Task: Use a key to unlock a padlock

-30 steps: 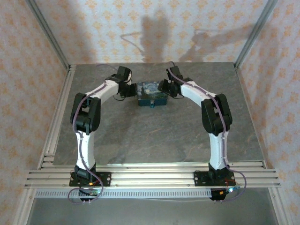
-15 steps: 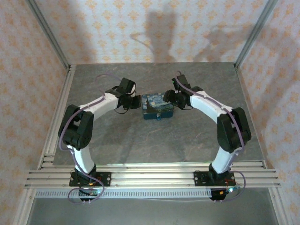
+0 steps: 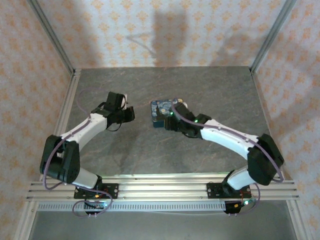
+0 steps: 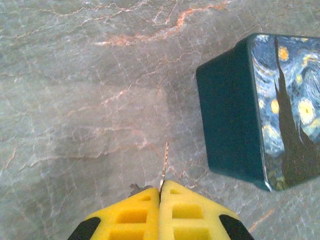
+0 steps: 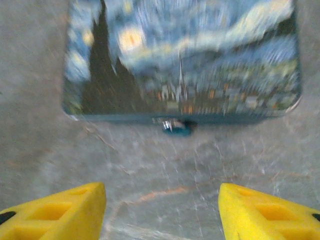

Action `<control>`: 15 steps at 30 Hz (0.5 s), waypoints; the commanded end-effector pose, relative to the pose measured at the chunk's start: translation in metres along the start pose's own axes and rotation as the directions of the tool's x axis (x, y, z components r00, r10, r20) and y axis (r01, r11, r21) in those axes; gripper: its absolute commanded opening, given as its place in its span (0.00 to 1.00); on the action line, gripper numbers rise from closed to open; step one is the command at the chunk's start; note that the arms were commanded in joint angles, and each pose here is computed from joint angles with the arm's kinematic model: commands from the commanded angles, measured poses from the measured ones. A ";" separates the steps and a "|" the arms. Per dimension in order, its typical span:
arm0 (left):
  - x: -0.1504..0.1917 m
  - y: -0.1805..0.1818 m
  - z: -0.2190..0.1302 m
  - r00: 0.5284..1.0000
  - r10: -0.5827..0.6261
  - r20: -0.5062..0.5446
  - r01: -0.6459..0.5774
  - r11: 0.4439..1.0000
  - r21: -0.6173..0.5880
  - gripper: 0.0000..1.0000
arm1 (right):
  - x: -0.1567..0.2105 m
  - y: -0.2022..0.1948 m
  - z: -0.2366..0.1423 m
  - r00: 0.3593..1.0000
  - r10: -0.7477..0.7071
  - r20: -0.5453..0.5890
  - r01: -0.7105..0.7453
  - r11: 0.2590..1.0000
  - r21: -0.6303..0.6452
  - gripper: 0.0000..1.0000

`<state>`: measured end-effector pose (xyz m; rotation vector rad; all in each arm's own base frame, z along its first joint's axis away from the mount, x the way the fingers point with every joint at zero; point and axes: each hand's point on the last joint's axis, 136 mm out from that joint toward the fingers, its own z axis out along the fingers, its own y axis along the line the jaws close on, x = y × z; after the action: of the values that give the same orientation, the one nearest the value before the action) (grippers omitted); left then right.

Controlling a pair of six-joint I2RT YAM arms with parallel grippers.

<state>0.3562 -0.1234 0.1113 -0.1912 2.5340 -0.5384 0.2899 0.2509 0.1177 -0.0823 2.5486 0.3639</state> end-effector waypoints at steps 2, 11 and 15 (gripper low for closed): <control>0.007 0.006 -0.013 0.999 0.022 0.047 -0.022 1.000 -0.015 0.00 | -0.004 -0.010 0.032 0.998 0.026 0.061 -0.032 0.995 0.099 0.59; 0.016 0.016 -0.020 0.998 0.046 0.049 -0.043 0.998 -0.056 0.00 | -0.018 0.007 0.072 0.998 -0.021 0.059 0.013 0.992 0.125 0.57; 0.024 0.022 -0.016 0.998 0.038 0.041 -0.035 0.997 -0.066 0.00 | -0.021 0.010 0.083 0.998 -0.028 0.049 0.020 0.990 0.143 0.57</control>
<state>0.3310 -0.1094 0.1092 -0.1912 2.5096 -0.4843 0.3356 0.2803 0.0617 -0.0573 2.5525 0.2075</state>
